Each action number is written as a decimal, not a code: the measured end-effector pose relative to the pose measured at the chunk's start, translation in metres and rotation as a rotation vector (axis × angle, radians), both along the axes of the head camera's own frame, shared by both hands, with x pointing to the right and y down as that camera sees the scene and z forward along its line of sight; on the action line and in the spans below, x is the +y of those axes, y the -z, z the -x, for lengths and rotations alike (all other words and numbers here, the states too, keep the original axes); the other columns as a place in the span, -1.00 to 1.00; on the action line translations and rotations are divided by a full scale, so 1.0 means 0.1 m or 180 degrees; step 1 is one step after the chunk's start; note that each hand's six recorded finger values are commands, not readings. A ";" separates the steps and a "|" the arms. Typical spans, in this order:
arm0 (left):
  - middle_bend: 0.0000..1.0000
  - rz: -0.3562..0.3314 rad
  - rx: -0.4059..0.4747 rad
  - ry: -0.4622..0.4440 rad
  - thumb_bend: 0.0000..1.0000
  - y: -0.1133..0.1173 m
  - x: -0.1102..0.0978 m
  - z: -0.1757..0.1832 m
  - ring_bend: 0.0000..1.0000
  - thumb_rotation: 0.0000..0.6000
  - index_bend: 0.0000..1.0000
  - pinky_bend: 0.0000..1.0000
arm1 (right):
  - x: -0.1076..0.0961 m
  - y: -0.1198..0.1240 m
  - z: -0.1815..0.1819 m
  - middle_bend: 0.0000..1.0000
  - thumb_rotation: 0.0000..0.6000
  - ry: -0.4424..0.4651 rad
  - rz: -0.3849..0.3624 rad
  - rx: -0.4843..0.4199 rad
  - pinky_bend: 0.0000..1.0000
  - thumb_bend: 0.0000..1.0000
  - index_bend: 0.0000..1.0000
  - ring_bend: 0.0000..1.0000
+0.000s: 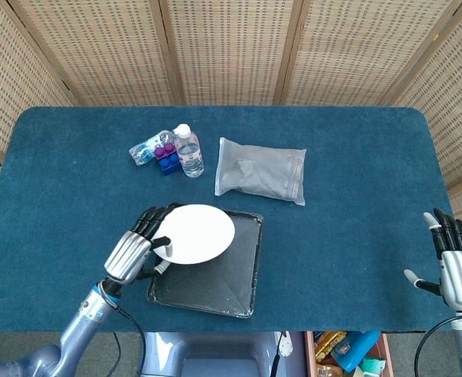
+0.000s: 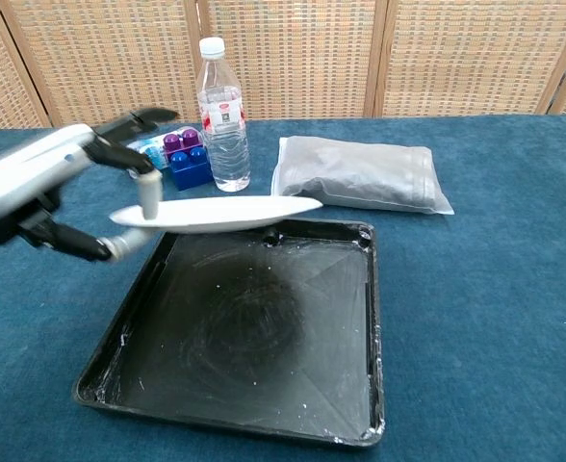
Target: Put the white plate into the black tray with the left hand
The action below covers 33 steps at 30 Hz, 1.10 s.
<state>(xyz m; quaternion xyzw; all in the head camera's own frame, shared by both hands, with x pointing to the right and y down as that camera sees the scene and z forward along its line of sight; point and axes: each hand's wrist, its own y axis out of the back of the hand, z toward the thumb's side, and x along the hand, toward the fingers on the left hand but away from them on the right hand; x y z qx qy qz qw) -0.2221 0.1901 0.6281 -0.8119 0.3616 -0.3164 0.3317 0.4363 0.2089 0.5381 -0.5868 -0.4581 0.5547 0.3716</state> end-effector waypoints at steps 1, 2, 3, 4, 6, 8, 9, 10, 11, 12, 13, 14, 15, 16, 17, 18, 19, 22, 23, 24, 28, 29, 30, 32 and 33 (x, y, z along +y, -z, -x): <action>-1.00 0.0021 -0.0005 -0.0040 -0.14 -0.05 0.05 -0.07 -1.00 1.00 0.44 -1.00 | 0.00 0.00 0.00 -1.00 1.00 -0.0003 -0.0001 -0.0002 -1.00 -1.00 -1.00 -1.00; -1.00 0.0028 -0.0019 -0.0070 -0.14 -0.08 0.08 -0.11 -1.00 1.00 0.44 -1.00 | 0.00 0.00 -0.01 -1.00 1.00 -0.0008 -0.0003 -0.0002 -1.00 -1.00 -1.00 -1.00; -1.00 0.0032 -0.0038 -0.0098 -0.14 -0.11 0.10 -0.15 -1.00 1.00 0.43 -1.00 | -0.01 0.00 -0.01 -1.00 1.00 -0.0009 -0.0003 -0.0003 -1.00 -1.00 -1.00 -1.00; -1.00 0.0036 -0.0065 -0.0132 -0.14 -0.16 0.13 -0.19 -1.00 1.00 0.43 -1.00 | -0.01 0.00 -0.01 -1.00 1.00 -0.0012 -0.0002 -0.0003 -1.00 -1.00 -1.00 -1.00; -1.00 0.0055 -0.0108 -0.0182 -0.14 -0.22 0.18 -0.24 -1.00 1.00 0.44 -1.00 | -0.01 0.00 -0.02 -1.00 1.00 -0.0021 0.0000 -0.0003 -1.00 -1.00 -1.00 -1.00; -1.00 0.0079 -0.0158 -0.0231 -0.14 -0.28 0.23 -0.27 -1.00 1.00 0.43 -1.00 | -0.01 0.00 -0.03 -1.00 1.00 -0.0030 0.0002 -0.0006 -1.00 -1.00 -1.00 -1.00; -1.00 0.0083 -0.0180 -0.0244 -0.15 -0.29 0.24 -0.28 -1.00 1.00 0.36 -1.00 | -0.01 0.00 -0.03 -1.00 1.00 -0.0032 0.0003 -0.0007 -1.00 -1.00 -1.00 -1.00; -1.00 0.0089 -0.0209 -0.0257 -0.23 -0.31 0.25 -0.28 -1.00 1.00 0.22 -1.00 | -0.01 0.00 -0.03 -1.00 1.00 -0.0033 0.0004 -0.0007 -1.00 -1.00 -1.00 -1.00; -1.00 0.0099 -0.0230 -0.0268 -0.46 -0.33 0.27 -0.28 -1.00 1.00 -0.13 -1.00 | -0.02 0.00 -0.03 -1.00 1.00 -0.0031 0.0006 -0.0006 -1.00 -1.00 -1.00 -1.00; -1.00 0.0114 -0.0244 -0.0279 -0.71 -0.34 0.28 -0.27 -1.00 1.00 -0.54 -1.00 | -0.02 0.00 -0.03 -1.00 1.00 -0.0030 0.0008 -0.0005 -1.00 -1.00 -1.00 -1.00; -1.00 0.0141 -0.0254 -0.0292 -0.87 -0.35 0.29 -0.27 -1.00 1.00 -0.77 -1.00 | -0.02 0.00 -0.03 -1.00 1.00 -0.0030 0.0010 -0.0005 -1.00 -1.00 -1.00 -1.00; -1.00 0.0159 -0.0253 -0.0298 -0.99 -0.36 0.30 -0.27 -1.00 1.00 -0.96 -1.00 | -0.01 0.00 -0.03 -1.00 1.00 -0.0028 0.0011 -0.0006 -1.00 -1.00 -1.00 -1.00; -1.00 0.0174 -0.0248 -0.0302 -1.00 -0.36 0.30 -0.27 -1.00 1.00 -1.00 -1.00 | -0.01 0.00 -0.03 -1.00 1.00 -0.0028 0.0011 -0.0007 -1.00 -1.00 -1.00 -1.00; -1.00 0.0189 -0.0246 -0.0309 -1.00 -0.35 0.30 -0.25 -1.00 1.00 -1.00 -1.00 | -0.01 0.00 -0.02 -1.00 1.00 -0.0028 0.0010 -0.0007 -1.00 -1.00 -1.00 -1.00; -1.00 0.0200 -0.0244 -0.0313 -1.00 -0.35 0.30 -0.24 -1.00 1.00 -1.00 -1.00 | -0.01 0.00 -0.02 -1.00 1.00 -0.0028 0.0007 -0.0007 -1.00 -1.00 -1.00 -1.00; -1.00 0.0215 -0.0237 -0.0314 -1.00 -0.34 0.30 -0.23 -1.00 1.00 -1.00 -1.00 | -0.01 0.00 -0.02 -1.00 1.00 -0.0029 0.0008 -0.0008 -1.00 -1.00 -1.00 -1.00; -1.00 0.0238 -0.0224 -0.0312 -1.00 -0.32 0.30 -0.22 -1.00 1.00 -1.00 -1.00 | -0.01 0.00 -0.02 -1.00 1.00 -0.0028 0.0009 -0.0010 -1.00 -1.00 -1.00 -1.00; -1.00 0.0294 -0.0194 -0.0283 -1.00 -0.26 0.26 -0.15 -1.00 1.00 -1.00 -1.00 | -0.01 0.00 -0.02 -1.00 1.00 -0.0020 0.0009 -0.0009 -1.00 -1.00 -1.00 -1.00; -1.00 0.0300 -0.0179 -0.0258 -1.00 -0.22 0.23 -0.12 -1.00 1.00 -1.00 -1.00 | 0.00 0.00 -0.01 -1.00 1.00 -0.0011 0.0015 -0.0014 -1.00 -1.00 -1.00 -1.00; -1.00 0.0297 -0.0172 -0.0230 -1.00 -0.18 0.19 -0.07 -1.00 1.00 -1.00 -1.00 | 0.00 0.00 0.00 -1.00 1.00 -0.0006 0.0020 -0.0022 -1.00 -1.00 -1.00 -1.00; -1.00 0.0187 -0.0290 -0.0058 -1.00 0.03 -0.02 0.28 -1.00 1.00 -1.00 -1.00 | 0.01 0.01 0.02 -1.00 1.00 0.0013 0.0014 -0.0033 -1.00 -1.00 -1.00 -1.00; -1.00 0.0164 -0.0340 -0.0011 -1.00 0.08 -0.06 0.38 -1.00 1.00 -1.00 -1.00 | 0.01 0.02 0.03 -1.00 1.00 0.0014 0.0011 -0.0037 -1.00 -1.00 -1.00 -1.00; -1.00 0.0141 -0.0393 0.0040 -1.00 0.13 -0.10 0.48 -1.00 1.00 -1.00 -1.00 | 0.01 0.02 0.03 -1.00 1.00 0.0015 0.0010 -0.0040 -1.00 -1.00 -1.00 -1.00; -1.00 0.0083 -0.0517 0.0164 -1.00 0.26 -0.17 0.71 -1.00 1.00 -1.00 -1.00 | 0.01 0.02 0.03 -1.00 1.00 0.0015 0.0004 -0.0044 -1.00 -1.00 -1.00 -1.00; -1.00 0.0052 -0.0574 0.0222 -1.00 0.31 -0.20 0.82 -1.00 1.00 -1.00 -1.00 | 0.01 0.03 0.03 -1.00 1.00 0.0016 0.0000 -0.0045 -1.00 -1.00 -1.00 -1.00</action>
